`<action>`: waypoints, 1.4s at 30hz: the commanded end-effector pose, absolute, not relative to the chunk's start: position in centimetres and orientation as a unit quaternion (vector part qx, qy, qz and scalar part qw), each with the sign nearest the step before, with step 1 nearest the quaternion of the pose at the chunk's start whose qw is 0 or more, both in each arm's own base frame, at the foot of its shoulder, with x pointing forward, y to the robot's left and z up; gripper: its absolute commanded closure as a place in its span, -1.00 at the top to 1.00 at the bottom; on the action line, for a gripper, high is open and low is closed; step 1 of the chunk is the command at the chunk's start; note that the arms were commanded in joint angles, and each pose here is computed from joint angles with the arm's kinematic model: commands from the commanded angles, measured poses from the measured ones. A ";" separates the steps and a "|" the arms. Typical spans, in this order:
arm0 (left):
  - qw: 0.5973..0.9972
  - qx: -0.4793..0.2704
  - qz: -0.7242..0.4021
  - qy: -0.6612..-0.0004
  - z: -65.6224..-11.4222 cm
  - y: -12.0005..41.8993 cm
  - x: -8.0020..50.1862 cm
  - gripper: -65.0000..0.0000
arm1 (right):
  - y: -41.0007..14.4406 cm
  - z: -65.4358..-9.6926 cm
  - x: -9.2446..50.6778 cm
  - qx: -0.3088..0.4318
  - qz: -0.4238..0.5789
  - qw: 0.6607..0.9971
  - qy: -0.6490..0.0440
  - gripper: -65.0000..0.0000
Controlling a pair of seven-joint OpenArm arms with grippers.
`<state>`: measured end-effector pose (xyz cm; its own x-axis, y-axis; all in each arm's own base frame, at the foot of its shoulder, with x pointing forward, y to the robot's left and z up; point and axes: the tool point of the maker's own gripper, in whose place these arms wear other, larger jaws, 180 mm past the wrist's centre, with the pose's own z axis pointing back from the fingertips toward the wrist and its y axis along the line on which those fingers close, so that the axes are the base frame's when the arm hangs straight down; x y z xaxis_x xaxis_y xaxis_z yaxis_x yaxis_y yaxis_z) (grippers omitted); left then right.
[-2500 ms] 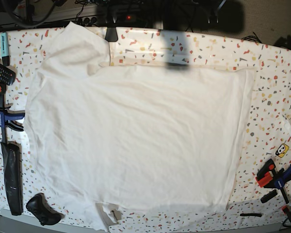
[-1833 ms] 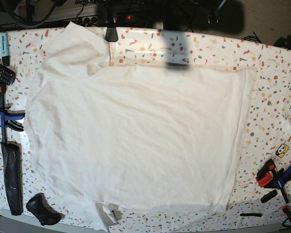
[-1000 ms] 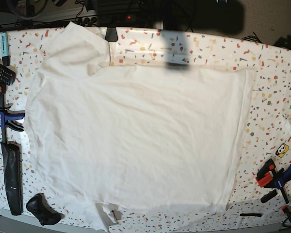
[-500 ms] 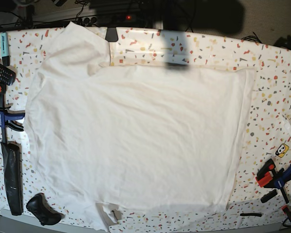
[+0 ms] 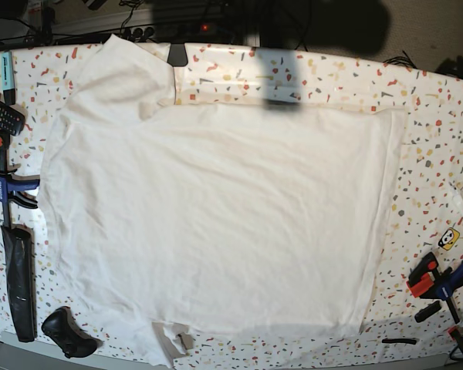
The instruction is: Fold the T-shirt properly
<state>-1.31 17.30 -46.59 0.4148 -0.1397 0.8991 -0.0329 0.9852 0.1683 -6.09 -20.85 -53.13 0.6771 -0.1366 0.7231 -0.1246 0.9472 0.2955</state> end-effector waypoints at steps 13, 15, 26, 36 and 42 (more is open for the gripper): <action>0.795 0.094 0.003 -0.600 -39.5 18.4 0.5 -1.00 | -24.7 -48.6 -9.5 0.102 -0.069 0.882 -0.454 -1.00; 0.799 0.094 0.004 -0.594 -39.6 18.4 0.7 -1.00 | -25.3 -47.4 -9.6 0.094 -0.071 0.875 -0.470 -1.00; 0.800 0.093 0.005 -0.593 -39.6 18.4 1.0 -1.00 | -25.7 -39.8 -6.3 0.090 -0.083 0.842 -0.526 -1.00; 0.799 0.093 0.005 -0.594 -39.5 18.4 1.0 -1.00 | -21.8 -34.0 3.2 0.135 0.012 0.830 -0.542 -1.00; 0.784 0.091 0.005 -0.615 -38.2 18.3 2.5 -1.00 | -19.8 -30.8 7.1 0.176 -0.015 0.820 -0.545 -1.00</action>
